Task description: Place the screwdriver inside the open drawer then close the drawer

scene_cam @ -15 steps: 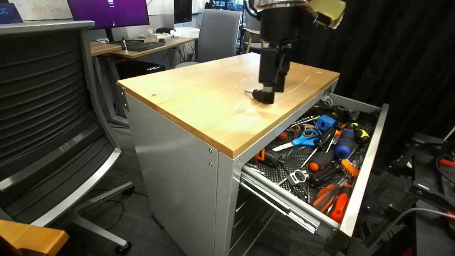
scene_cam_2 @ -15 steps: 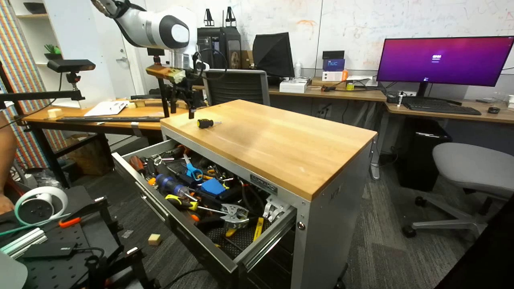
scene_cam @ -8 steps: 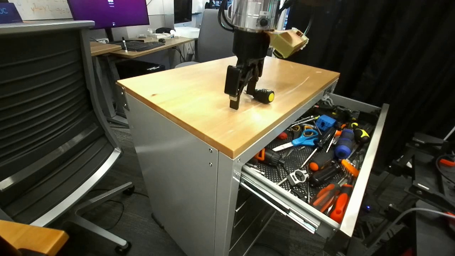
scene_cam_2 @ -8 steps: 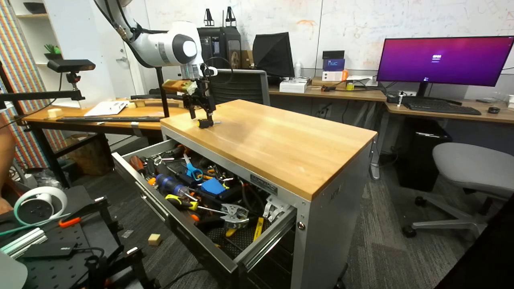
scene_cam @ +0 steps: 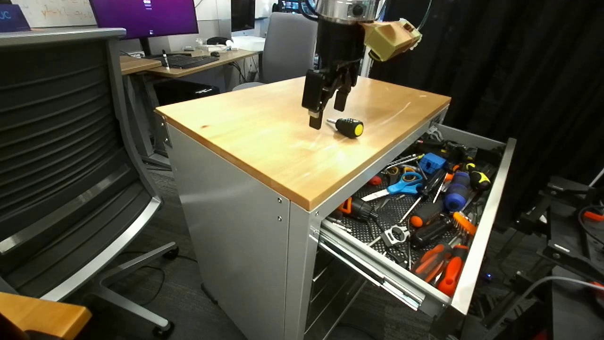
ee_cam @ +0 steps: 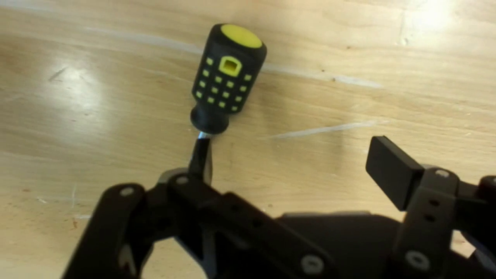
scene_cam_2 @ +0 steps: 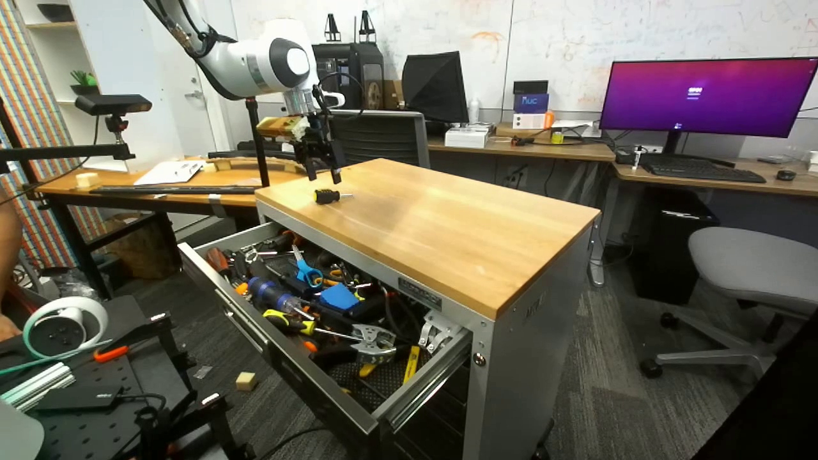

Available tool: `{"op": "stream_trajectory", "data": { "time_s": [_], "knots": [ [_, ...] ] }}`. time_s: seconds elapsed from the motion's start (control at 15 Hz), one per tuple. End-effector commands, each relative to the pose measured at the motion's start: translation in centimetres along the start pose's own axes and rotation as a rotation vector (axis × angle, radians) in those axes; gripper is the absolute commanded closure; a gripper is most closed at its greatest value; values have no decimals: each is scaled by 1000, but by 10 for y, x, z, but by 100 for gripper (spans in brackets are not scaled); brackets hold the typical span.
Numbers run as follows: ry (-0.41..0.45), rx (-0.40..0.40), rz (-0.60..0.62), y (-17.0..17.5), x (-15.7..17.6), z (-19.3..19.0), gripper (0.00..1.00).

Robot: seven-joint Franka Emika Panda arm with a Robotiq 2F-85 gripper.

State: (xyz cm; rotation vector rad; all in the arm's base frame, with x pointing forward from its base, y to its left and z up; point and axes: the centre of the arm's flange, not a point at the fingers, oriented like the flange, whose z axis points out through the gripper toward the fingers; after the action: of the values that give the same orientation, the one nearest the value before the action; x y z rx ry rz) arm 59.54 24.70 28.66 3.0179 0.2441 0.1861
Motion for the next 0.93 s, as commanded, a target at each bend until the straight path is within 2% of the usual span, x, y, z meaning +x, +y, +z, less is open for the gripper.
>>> {"op": "stream_trajectory", "data": {
  "time_s": [0.0,0.07,0.13,0.2,0.47,0.67,0.73,0.87],
  "knots": [
    [-6,-30,55,11,-13,-8,0],
    [-24,-36,62,14,-14,-3,0],
    [-37,-30,67,15,-16,0,25],
    [-47,-36,69,16,-19,5,26],
    [-46,-66,109,24,-31,7,58],
    [-50,-139,171,41,-45,-2,81],
    [-75,-177,168,48,-55,-5,88],
    [-166,-219,161,62,-79,-6,88]
  ]
}}
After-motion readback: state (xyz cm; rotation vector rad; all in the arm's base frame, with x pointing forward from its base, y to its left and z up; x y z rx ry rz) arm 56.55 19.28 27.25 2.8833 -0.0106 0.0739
